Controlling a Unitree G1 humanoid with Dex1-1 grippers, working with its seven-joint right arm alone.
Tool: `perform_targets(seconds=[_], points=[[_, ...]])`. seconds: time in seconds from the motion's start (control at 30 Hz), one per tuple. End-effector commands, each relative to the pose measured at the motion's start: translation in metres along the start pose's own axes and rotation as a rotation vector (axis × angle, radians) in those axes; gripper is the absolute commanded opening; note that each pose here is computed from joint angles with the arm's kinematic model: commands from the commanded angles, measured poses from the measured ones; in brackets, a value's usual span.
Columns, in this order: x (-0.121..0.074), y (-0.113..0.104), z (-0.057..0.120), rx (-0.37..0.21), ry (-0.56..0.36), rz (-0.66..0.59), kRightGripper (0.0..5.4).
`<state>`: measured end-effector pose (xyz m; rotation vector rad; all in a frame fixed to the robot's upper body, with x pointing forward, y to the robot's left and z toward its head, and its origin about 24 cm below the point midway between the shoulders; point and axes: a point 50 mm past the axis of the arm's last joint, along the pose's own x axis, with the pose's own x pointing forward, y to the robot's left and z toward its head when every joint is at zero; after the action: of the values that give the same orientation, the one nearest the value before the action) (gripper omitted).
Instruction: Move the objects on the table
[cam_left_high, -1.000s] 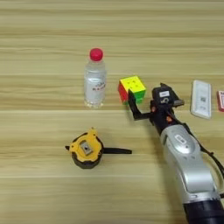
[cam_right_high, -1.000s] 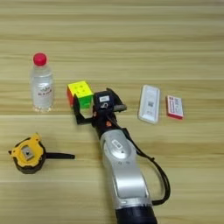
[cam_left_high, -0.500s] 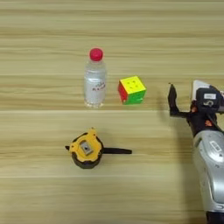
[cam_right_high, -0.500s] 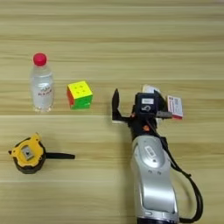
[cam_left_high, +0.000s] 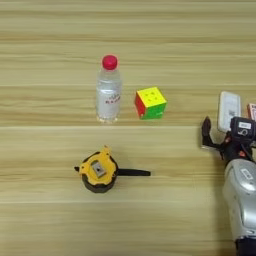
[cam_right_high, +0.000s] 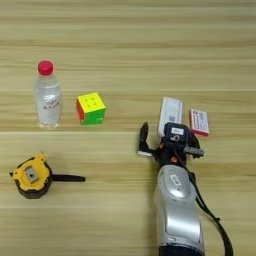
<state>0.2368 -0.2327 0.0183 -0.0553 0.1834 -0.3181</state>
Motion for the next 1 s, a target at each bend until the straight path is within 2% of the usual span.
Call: perform_targets(seconds=[0.03, 0.43, 1.0], points=[[0.012, 0.0, 0.027, 0.007, -0.122, 0.0, 5.35], [0.022, -0.002, 0.019, 0.015, -0.085, -0.009, 5.35], [0.037, -0.001, 0.011, 0.074, -0.02, 0.017, 5.35]])
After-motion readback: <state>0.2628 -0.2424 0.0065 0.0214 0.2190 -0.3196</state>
